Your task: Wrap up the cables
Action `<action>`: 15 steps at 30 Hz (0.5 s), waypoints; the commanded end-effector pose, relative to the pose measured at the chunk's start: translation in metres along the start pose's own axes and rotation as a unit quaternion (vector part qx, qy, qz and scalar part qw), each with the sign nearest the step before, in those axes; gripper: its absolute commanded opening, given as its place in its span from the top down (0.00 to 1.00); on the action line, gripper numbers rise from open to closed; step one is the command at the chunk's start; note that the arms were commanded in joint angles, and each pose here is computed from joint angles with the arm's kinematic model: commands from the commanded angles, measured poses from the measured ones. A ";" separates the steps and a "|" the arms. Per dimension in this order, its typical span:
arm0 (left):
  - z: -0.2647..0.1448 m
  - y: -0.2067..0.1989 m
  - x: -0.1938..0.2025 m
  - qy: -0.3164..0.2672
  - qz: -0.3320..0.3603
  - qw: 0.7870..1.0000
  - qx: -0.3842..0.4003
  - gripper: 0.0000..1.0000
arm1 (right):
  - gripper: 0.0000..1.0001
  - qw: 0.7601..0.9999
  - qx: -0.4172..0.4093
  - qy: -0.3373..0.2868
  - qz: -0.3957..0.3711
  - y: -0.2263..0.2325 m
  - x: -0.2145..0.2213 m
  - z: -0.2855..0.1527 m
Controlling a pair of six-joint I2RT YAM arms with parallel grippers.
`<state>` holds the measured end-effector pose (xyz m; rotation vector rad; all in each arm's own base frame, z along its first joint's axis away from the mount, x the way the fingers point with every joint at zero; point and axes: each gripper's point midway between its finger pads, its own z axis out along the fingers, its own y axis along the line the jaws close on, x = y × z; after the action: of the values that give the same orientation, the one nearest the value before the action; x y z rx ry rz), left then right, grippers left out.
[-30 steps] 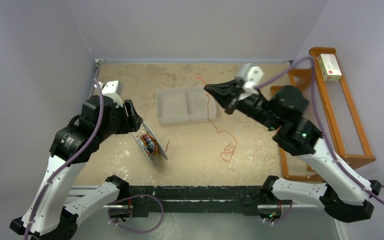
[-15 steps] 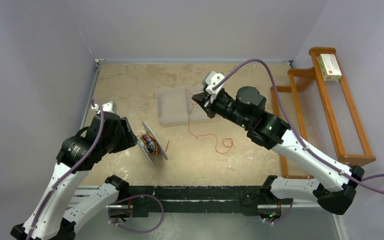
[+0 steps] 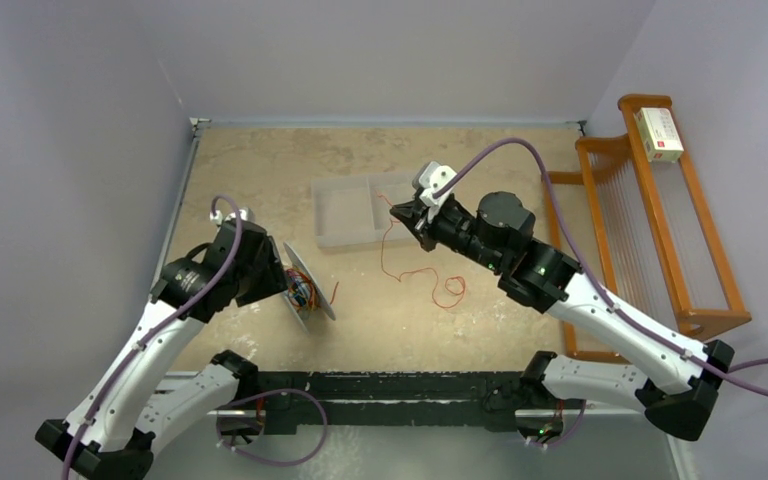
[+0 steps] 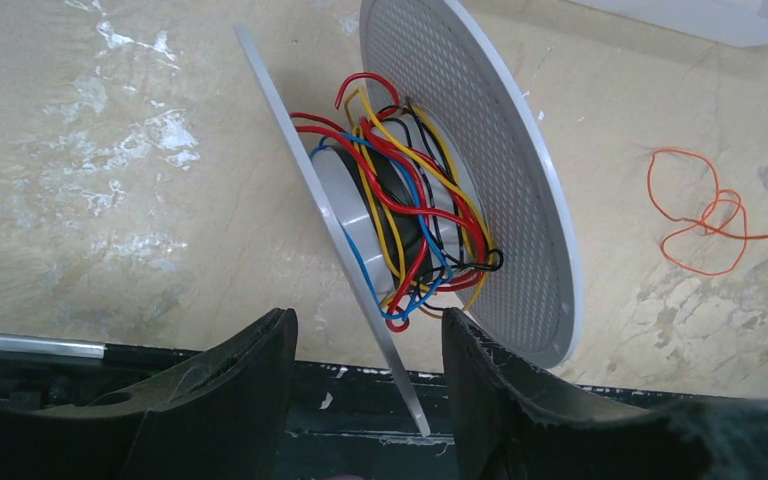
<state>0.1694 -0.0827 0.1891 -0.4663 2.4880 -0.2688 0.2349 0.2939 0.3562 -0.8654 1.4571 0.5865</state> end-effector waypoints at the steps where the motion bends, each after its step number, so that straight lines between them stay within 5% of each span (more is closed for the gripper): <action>1: 0.007 -0.015 -0.004 -0.005 -0.009 1.000 0.026 0.47 | 1.00 0.999 -0.007 -0.037 0.013 0.004 -0.014 -0.003; 15: 0.012 -0.009 0.000 0.009 0.017 1.000 0.007 0.77 | 1.00 0.999 -0.011 -0.039 0.015 0.006 -0.010 -0.001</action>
<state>0.1761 -0.0908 0.1804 -0.4484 2.5176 -0.2783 0.2318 0.2956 0.3429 -0.8665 1.4673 0.6115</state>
